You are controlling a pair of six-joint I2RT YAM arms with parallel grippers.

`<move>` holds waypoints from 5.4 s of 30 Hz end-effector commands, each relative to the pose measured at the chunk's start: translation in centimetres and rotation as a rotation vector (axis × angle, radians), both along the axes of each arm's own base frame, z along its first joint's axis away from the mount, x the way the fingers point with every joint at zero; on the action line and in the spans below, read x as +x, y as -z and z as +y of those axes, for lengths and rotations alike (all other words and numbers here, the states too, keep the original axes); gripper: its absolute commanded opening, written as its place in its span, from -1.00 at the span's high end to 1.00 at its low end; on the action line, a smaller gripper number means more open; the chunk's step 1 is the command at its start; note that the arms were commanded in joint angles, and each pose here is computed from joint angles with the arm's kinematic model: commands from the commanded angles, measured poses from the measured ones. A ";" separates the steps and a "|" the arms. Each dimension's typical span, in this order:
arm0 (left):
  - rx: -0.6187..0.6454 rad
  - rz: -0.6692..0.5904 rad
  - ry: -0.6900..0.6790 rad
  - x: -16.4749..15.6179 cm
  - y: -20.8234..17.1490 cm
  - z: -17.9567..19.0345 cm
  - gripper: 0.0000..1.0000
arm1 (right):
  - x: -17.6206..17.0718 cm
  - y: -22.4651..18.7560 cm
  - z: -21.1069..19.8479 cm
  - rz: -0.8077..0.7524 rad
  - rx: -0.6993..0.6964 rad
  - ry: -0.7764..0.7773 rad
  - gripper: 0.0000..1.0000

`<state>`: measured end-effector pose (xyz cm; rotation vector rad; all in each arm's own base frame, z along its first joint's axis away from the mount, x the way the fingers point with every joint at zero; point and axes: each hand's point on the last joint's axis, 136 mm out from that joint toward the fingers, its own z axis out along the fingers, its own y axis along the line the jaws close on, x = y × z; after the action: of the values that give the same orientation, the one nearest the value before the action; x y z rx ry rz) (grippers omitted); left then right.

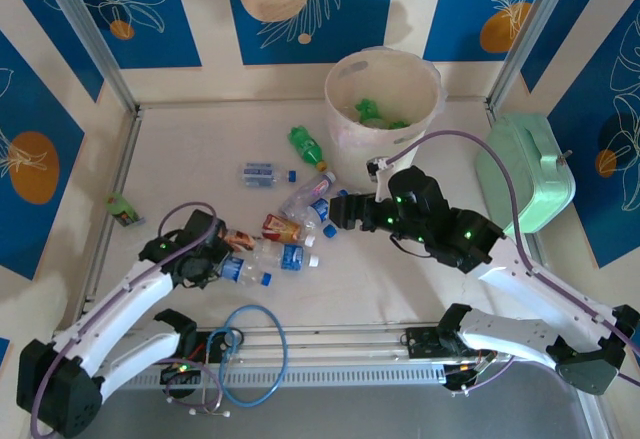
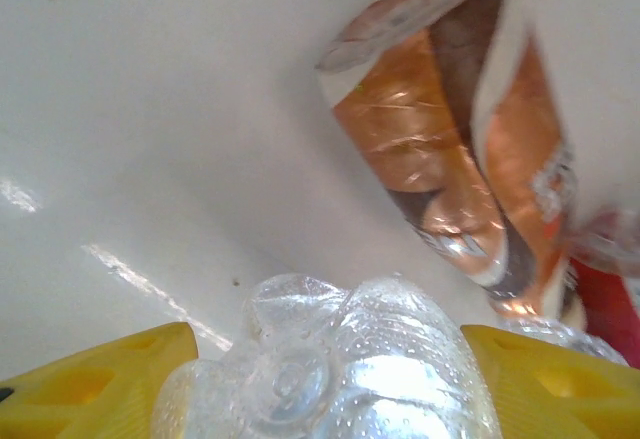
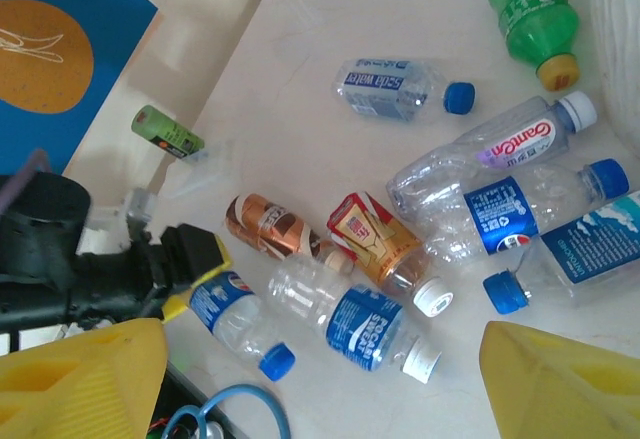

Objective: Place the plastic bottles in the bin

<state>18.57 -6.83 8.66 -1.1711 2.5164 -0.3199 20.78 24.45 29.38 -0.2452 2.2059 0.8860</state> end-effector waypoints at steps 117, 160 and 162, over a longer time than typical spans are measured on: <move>0.053 -0.322 0.836 3.8 -10.5 -9.7 -1.00 | 19.3 -11.5 -12.5 -0.116 0.189 0.328 -0.60; -0.004 0.009 -0.138 6.2 1.7 0.1 -1.00 | -2.9 -1.0 5.4 -0.024 -0.046 -0.209 -0.59; 0.007 0.006 -0.132 7.1 1.5 0.0 -1.00 | -3.0 -0.8 5.4 -0.020 -0.048 -0.209 -0.59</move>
<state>23.75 -6.97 6.09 -1.3327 2.4820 -0.2645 17.75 29.74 30.05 -0.5369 2.2261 0.9330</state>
